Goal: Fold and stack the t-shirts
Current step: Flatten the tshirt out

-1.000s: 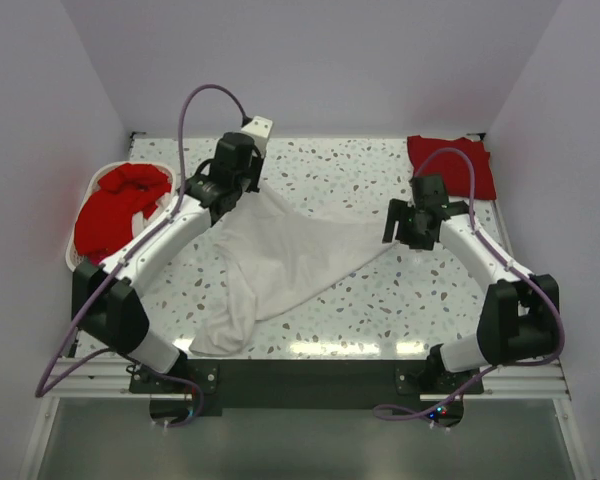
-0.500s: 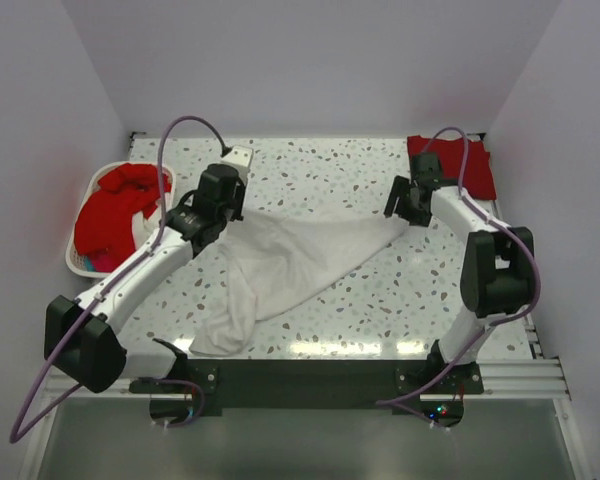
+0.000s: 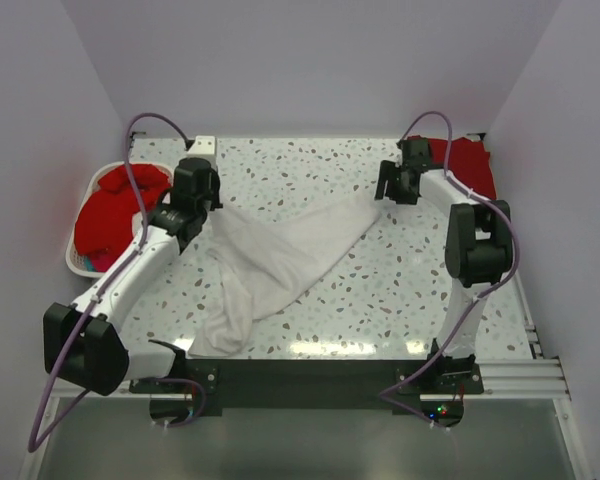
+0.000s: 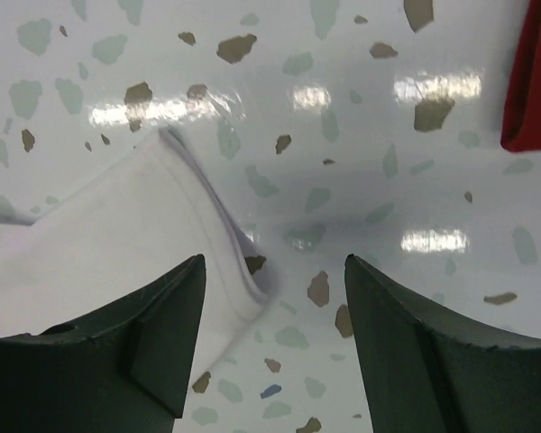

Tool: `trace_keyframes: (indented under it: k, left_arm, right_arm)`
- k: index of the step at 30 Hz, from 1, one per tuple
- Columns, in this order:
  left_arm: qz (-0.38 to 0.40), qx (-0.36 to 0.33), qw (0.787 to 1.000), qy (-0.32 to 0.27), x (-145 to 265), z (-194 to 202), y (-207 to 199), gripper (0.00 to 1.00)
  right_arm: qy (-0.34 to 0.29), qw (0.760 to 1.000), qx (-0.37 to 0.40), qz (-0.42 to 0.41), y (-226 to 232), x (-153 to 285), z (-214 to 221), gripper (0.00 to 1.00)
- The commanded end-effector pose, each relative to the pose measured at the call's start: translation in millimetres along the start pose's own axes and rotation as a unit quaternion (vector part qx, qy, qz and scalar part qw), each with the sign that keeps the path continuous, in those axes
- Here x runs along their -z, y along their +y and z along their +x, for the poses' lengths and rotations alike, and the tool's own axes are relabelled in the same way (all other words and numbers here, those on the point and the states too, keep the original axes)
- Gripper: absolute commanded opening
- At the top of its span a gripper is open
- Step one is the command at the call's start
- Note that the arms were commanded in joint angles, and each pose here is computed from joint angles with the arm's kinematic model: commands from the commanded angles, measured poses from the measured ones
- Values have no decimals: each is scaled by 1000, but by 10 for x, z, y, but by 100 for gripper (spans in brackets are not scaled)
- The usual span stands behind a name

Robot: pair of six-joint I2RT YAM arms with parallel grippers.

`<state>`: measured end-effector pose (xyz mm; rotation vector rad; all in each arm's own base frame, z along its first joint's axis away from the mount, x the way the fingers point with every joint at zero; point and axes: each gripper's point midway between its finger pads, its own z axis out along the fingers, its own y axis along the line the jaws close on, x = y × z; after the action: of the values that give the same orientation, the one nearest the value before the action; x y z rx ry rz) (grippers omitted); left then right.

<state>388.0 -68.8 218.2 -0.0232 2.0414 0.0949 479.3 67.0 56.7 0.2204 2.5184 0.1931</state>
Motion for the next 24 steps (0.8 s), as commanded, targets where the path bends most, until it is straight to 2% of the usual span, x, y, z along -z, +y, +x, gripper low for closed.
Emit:
trace_keyframes:
  k: [1,8,14,24]
  left_arm:
    - [14,13,1000,-20,-123,-16,-84,0]
    - [11,7,1000,5,-244,176,-79,0]
    - [5,4,1000,12,-274,233,-59,0]
    - [-6,2,1000,22,-303,285,-8,0]
  right_arm:
    - [-47,996,50,-61,252,-30,-424,66]
    - [-40,988,85,-126,515,-235,-488,64]
    - [-6,983,130,-131,678,-459,-379,59]
    - [40,973,187,-127,713,-591,-118,56]
